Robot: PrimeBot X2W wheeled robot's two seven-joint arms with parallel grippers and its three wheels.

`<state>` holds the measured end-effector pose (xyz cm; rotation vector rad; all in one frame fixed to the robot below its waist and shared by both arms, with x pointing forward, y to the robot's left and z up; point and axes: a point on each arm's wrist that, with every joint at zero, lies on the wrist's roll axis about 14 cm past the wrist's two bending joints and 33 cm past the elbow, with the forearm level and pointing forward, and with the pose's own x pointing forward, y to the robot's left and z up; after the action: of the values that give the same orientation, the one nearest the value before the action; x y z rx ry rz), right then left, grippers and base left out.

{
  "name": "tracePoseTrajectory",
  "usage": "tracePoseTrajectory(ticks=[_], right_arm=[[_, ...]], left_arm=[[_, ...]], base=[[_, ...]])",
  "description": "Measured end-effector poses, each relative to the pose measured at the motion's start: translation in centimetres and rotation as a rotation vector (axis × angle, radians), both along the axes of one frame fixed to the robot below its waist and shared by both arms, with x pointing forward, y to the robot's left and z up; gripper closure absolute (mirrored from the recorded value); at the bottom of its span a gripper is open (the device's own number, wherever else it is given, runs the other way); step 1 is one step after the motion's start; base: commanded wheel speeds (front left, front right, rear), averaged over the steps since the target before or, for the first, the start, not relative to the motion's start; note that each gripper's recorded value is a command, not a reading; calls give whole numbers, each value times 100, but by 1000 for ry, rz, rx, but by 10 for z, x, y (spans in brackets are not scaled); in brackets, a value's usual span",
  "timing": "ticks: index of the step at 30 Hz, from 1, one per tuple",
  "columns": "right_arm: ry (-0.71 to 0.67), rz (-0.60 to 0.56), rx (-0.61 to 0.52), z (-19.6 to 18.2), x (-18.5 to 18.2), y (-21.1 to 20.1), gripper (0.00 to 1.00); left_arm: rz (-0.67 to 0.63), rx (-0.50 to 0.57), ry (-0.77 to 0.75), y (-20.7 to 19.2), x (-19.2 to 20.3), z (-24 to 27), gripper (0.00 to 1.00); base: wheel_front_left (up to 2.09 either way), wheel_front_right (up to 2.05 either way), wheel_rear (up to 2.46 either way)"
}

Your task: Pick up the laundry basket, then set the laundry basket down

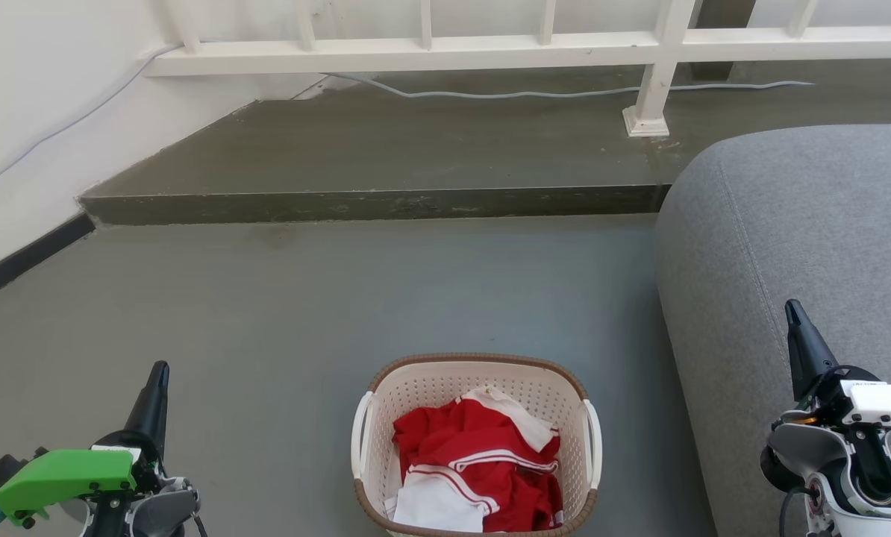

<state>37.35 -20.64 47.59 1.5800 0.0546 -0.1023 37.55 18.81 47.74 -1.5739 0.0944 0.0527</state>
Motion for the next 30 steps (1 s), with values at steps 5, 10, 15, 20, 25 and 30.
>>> tracePoseTrajectory(ticks=[5,10,15,20,25,30], right_arm=[[0,0,0,0,0,0,100],[0,0,0,0,0,0,100],[0,0,0,0,0,0,100],[0,0,0,0,0,0,100],[0,0,0,0,0,0,100],[0,0,0,0,0,0,100]], left_arm=[[0,0,0,0,0,0,100],[0,0,-1,0,0,0,100],[0,0,-1,0,0,0,100],[0,0,-1,0,0,0,100],[0,0,-1,0,0,0,100],[0,0,-1,0,0,0,100]], base=[[0,0,0],[0,0,0],[0,0,0],[0,0,0],[0,0,0],[0,0,0]])
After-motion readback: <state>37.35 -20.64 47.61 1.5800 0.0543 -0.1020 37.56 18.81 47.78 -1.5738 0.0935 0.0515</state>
